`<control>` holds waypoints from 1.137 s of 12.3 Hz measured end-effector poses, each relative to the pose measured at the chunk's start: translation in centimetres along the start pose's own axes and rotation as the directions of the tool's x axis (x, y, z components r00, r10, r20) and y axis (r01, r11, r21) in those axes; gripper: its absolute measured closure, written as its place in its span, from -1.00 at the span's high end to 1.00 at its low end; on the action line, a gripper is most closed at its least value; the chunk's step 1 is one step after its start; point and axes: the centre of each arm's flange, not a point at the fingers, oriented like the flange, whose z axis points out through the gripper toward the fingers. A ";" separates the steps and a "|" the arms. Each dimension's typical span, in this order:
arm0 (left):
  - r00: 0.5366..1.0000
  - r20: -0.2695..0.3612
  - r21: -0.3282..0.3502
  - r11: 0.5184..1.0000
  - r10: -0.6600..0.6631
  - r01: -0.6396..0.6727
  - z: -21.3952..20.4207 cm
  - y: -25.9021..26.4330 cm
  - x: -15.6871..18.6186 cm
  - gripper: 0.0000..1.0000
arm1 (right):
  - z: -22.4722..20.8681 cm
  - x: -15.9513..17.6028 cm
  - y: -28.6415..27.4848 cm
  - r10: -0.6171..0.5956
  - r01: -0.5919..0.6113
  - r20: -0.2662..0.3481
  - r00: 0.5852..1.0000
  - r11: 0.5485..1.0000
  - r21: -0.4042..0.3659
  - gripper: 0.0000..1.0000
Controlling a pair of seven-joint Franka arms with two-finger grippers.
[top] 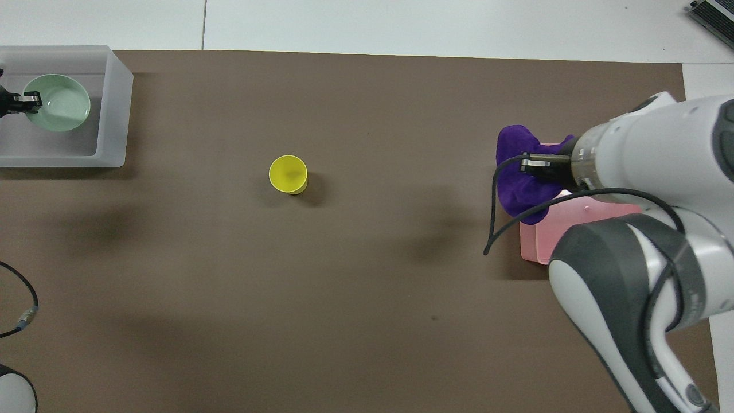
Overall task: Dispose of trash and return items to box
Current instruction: 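Place the bowl in the clear box while the right gripper carries the cloth, then lower the purple cloth into the pink tray and open the right gripper, then reach the left gripper to the yellow cup and grasp it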
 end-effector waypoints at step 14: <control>0.948 0.033 -0.171 0.936 0.317 -0.307 -15.3 29.6 -7.8 1.00 | 19.8 -5.1 7.7 0.010 -0.010 0.011 1.000 1.000 -0.013 -0.85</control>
